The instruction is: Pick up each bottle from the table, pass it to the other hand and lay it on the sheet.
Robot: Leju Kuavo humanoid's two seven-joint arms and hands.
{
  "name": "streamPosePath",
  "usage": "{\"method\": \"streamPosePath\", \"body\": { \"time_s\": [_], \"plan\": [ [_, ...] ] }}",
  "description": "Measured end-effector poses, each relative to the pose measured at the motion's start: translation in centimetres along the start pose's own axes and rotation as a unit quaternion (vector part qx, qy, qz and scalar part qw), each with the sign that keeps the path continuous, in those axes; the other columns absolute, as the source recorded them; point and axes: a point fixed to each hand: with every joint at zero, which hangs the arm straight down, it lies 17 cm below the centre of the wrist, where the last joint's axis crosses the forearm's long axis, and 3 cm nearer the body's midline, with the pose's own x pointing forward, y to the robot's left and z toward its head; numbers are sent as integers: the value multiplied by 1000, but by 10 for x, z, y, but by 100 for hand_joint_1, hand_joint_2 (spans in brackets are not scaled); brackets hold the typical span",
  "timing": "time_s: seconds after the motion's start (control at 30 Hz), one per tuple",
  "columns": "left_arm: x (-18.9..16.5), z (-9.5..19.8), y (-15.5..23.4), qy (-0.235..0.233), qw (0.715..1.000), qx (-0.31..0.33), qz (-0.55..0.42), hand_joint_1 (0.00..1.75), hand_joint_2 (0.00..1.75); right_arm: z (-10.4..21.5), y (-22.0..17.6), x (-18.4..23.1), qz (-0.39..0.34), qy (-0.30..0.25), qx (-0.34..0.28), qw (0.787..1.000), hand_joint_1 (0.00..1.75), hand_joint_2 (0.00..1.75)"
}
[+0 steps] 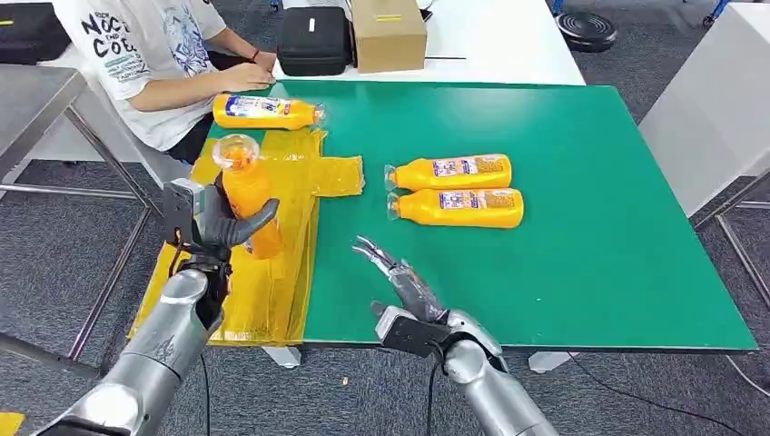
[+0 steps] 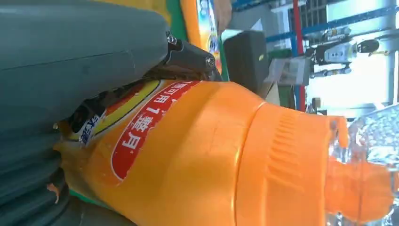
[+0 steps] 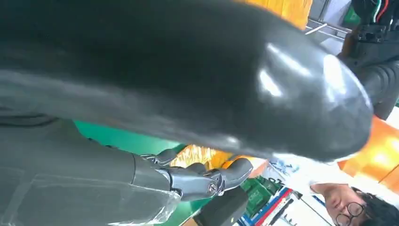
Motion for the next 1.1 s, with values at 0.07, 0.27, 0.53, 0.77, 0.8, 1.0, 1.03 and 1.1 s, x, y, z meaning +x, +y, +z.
{"method": "streamPosePath", "body": {
  "time_s": [0.07, 0.27, 0.53, 0.77, 0.8, 1.0, 1.03, 1.1],
  "plan": [
    [-1, -1, 5, 1, 1000, 4, -8, 175, 175, 1, -2, 1, 2, -1, -2, 1000, 0, 0],
    [15, -13, 20, -41, 990, 14, -132, 175, 175, 14, -17, 0, -4, 2, -27, 1000, 0, 0],
    [32, -23, -3, -79, 934, -33, -347, 175, 175, 27, -23, -2, -7, 5, -37, 999, 0, 0],
    [-58, 12, -54, -20, 786, -252, -565, 175, 175, 19, -31, 7, -15, -21, -27, 999, 0, 0],
    [-74, 22, -54, -6, 767, -289, -573, 175, 175, 17, -33, 8, -15, -23, -28, 999, 0, 0],
    [-140, 73, -21, 94, 696, -427, -569, 175, 175, 16, -34, 7, -19, -26, -26, 999, 0, 0],
    [-145, 78, -14, 105, 689, -435, -570, 175, 175, 16, -34, 7, -20, -26, -26, 999, 0, 0],
    [-149, 81, -5, 121, 678, -447, -571, 175, 175, 16, -34, 6, -20, -25, -26, 999, 0, 0]
  ]
}}
